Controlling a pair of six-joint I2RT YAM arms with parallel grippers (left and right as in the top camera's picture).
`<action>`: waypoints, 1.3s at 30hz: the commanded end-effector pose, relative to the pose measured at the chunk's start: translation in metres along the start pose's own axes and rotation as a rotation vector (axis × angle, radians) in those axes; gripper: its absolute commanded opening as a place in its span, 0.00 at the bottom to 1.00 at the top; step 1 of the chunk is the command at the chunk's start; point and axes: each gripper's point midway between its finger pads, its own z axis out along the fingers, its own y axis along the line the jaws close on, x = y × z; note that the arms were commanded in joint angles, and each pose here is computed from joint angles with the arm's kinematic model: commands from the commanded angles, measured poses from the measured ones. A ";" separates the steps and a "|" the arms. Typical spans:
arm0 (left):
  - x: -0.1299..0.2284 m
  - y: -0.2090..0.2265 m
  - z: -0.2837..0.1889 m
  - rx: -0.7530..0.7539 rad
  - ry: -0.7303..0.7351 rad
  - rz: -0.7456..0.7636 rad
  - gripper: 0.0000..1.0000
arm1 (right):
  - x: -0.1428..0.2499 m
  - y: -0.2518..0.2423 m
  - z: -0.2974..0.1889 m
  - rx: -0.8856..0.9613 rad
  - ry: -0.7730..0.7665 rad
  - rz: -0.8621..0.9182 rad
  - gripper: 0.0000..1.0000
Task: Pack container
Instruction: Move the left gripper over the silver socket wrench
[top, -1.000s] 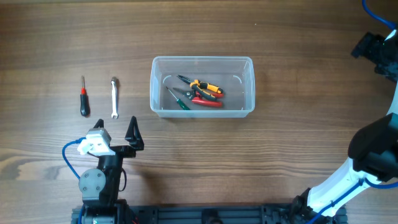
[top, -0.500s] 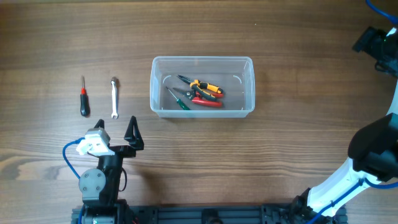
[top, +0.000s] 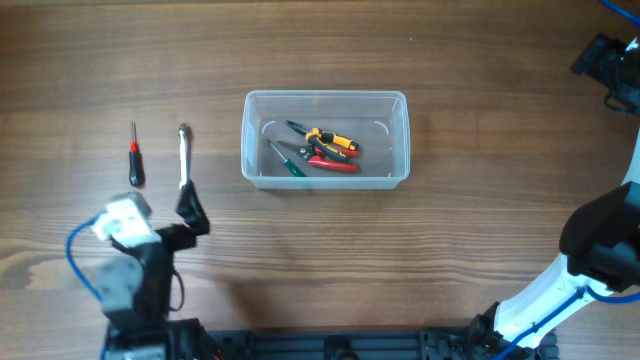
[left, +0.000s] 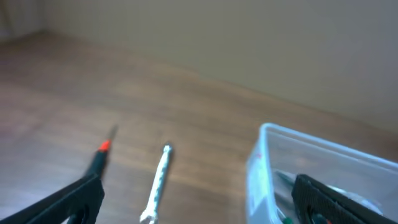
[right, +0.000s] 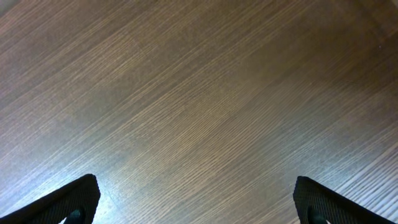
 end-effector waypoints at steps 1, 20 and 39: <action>-0.041 -0.010 0.009 0.034 0.103 0.031 1.00 | 0.000 0.005 0.001 -0.014 0.002 -0.007 1.00; -0.092 0.029 0.123 -0.100 0.660 0.009 1.00 | 0.001 0.005 0.001 -0.015 0.002 -0.007 1.00; 0.013 0.038 0.179 -0.131 0.980 0.190 1.00 | 0.000 0.005 0.001 -0.014 0.001 -0.007 1.00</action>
